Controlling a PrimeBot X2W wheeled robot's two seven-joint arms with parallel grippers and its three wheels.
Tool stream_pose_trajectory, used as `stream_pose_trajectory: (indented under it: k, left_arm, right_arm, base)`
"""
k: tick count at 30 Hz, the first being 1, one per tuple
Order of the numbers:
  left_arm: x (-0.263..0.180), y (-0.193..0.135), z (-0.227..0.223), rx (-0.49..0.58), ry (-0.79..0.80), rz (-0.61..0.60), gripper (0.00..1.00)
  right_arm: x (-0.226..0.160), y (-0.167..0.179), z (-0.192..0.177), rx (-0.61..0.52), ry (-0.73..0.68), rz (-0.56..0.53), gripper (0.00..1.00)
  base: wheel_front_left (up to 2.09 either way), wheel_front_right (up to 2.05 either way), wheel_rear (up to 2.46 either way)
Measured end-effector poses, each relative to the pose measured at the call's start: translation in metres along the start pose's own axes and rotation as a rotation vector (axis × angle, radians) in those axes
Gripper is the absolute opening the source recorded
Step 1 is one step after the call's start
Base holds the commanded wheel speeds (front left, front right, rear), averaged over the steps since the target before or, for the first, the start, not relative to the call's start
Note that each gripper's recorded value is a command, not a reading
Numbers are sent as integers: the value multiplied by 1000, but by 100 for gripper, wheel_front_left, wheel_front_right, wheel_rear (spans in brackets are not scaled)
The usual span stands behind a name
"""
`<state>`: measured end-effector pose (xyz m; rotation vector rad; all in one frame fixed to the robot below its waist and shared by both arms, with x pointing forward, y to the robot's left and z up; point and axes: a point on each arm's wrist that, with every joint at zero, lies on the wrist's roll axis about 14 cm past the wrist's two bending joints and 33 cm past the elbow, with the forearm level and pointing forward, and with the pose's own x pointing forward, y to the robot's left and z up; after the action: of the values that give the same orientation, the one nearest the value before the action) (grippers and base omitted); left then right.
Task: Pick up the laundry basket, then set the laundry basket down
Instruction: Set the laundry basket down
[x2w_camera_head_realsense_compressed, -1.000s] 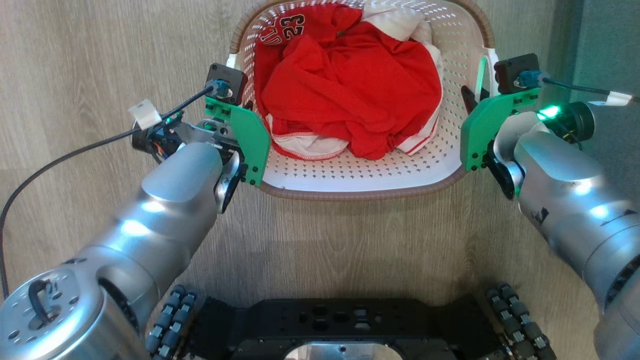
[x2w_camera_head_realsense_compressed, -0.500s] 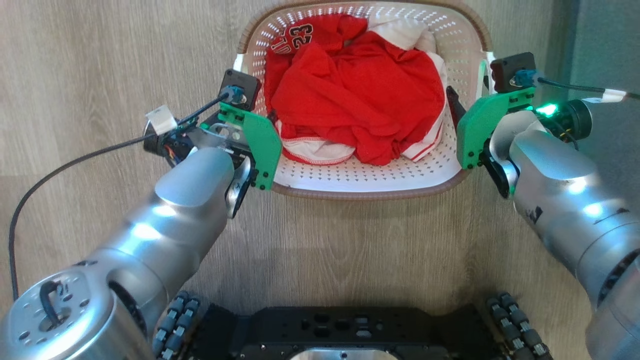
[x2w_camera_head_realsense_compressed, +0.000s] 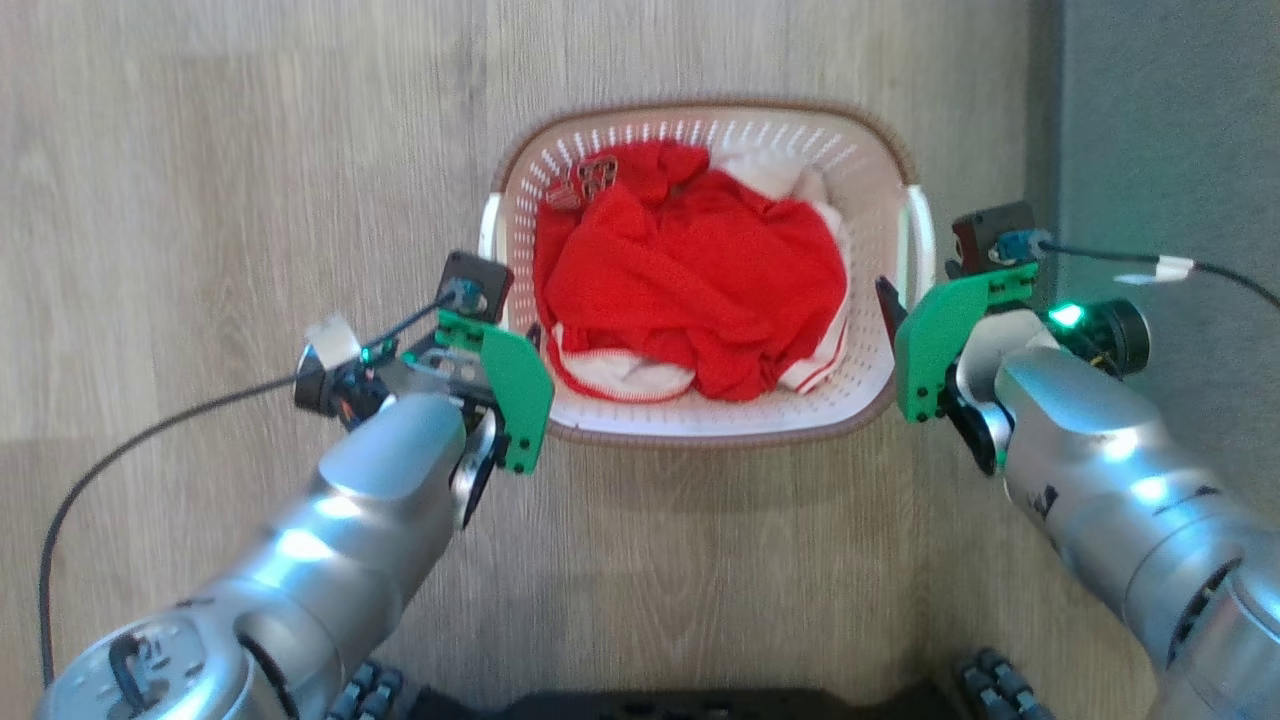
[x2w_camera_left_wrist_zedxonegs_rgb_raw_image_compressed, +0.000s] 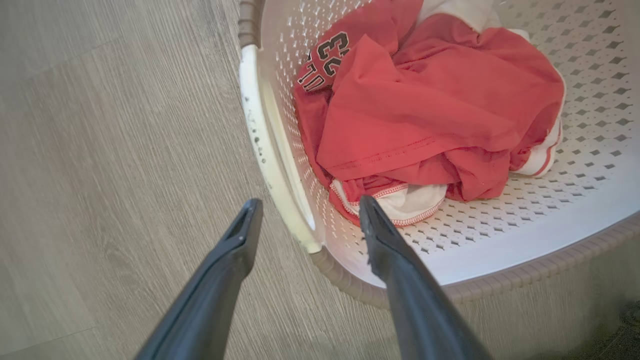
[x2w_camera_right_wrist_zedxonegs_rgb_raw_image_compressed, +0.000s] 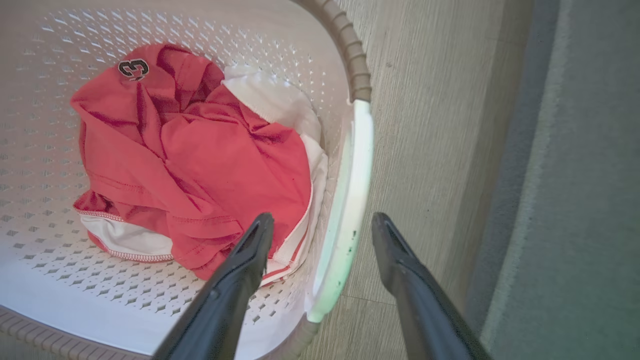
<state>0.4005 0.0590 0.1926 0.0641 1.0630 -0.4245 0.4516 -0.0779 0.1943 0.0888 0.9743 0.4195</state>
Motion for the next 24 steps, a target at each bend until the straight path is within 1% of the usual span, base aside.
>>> stream_pose_trajectory:
  k: [4, 8, 11, 14, 15, 19, 22, 24]
  left_arm:
    - [-18, -4, 5, 9, -35, 12, 100]
    - [-38, -7, 16, 24, -107, 30, 100]
    - [-54, -5, 27, 32, -168, 62, 100]
    - [-70, -6, 41, 26, -245, 83, 100]
    - [-75, -5, 45, 28, -266, 91, 100]
    - [-96, -5, 65, 11, -357, 132, 100]
    - [-120, -13, 106, 4, -496, 139, 100]
    - [-141, -21, 133, 16, -604, 136, 100]
  right_arm:
    - [-22, 1, 12, 20, -43, -24, 100]
    - [-45, 9, 15, 38, -84, -34, 100]
    - [-62, 16, 22, 88, -136, -38, 100]
    - [-79, 26, 38, 123, -207, -23, 100]
    - [-84, 29, 46, 124, -232, -17, 100]
    - [-112, 36, 97, 118, -396, 10, 100]
    - [-141, 36, 133, 91, -527, 17, 100]
    - [-160, 35, 147, 88, -606, 18, 100]
  base:
    - [0, 0, 0]
    - [0, 0, 0]
    - [0, 0, 0]
    - [0, 0, 0]
    - [0, 0, 0]
    - [0, 0, 0]
    - [0, 0, 0]
    - [0, 0, 0]
